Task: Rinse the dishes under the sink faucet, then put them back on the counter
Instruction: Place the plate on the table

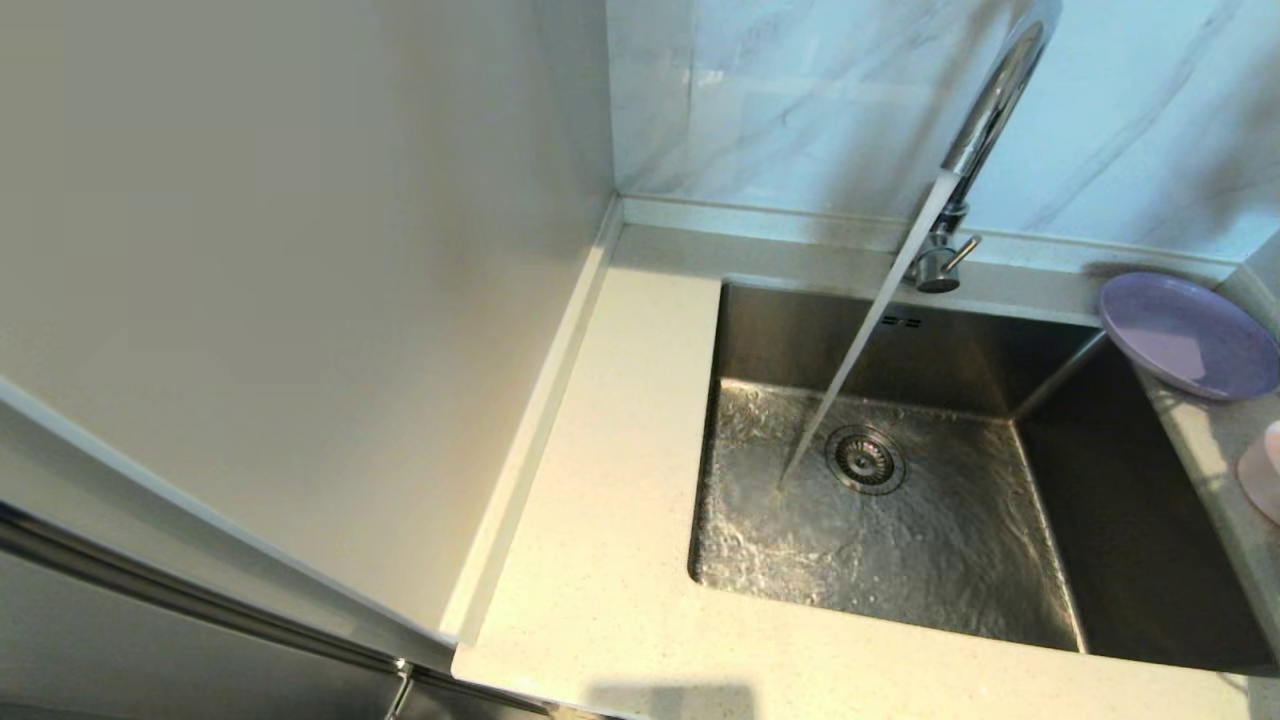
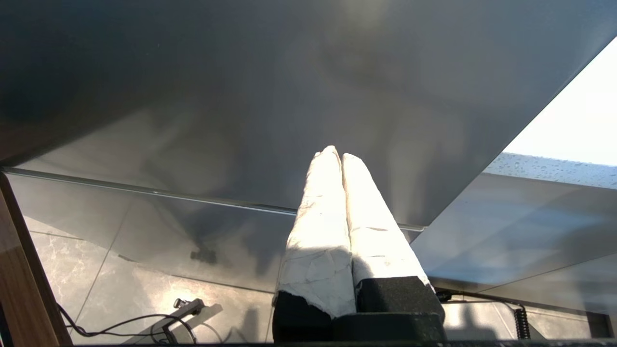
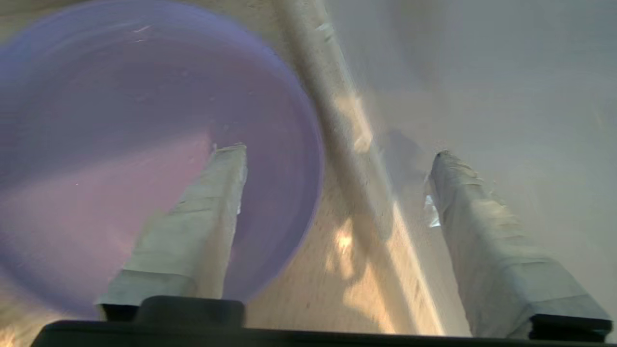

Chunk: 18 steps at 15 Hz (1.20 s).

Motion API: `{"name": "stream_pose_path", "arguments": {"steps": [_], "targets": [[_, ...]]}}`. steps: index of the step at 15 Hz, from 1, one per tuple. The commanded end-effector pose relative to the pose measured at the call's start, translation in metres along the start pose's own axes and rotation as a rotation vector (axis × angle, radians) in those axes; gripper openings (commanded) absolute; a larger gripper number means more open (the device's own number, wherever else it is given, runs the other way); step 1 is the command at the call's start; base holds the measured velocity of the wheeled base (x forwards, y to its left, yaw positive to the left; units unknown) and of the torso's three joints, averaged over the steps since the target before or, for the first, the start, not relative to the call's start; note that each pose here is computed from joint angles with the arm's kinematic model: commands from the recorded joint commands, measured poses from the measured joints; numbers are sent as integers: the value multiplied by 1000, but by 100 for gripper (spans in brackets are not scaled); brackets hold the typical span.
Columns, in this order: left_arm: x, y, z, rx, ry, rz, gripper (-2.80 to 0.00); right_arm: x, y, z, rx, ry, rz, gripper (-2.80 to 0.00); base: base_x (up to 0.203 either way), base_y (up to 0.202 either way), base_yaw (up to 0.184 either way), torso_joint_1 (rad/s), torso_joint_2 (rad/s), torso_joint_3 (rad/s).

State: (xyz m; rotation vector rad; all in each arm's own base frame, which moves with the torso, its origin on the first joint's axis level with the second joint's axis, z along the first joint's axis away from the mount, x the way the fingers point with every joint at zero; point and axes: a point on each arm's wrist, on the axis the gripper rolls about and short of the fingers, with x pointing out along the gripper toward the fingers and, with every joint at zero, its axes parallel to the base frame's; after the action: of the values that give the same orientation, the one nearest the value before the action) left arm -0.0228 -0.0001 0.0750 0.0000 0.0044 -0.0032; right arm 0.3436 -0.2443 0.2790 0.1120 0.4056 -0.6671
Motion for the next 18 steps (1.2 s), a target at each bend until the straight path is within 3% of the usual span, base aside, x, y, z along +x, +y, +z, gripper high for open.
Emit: {"name": "stream_pose_path", "arguments": {"steps": [1,4,5,10,14,18], "targets": [[0,0,0,0,0,0,-280,-46,-1,16,-3,2,41,0,0,0,0,0,0,0],[0,0,0,0,0,0,-280,-102,3,9,-12,179,150,0,0,0,0,0,0,0],[0,0,0,0,0,0,-280,-114,5,4,-14,238,182,-280,0,0,0,0,0,0],[0,0,0,0,0,0,-280,-129,6,-4,-83,301,228,-280,0,0,0,0,0,0],[0,0,0,0,0,0,-280,-146,6,-18,-82,493,231,-280,0,0,0,0,0,0],[0,0,0,0,0,0,-280,-141,4,-24,-93,560,152,-280,0,0,0,0,0,0]]}}
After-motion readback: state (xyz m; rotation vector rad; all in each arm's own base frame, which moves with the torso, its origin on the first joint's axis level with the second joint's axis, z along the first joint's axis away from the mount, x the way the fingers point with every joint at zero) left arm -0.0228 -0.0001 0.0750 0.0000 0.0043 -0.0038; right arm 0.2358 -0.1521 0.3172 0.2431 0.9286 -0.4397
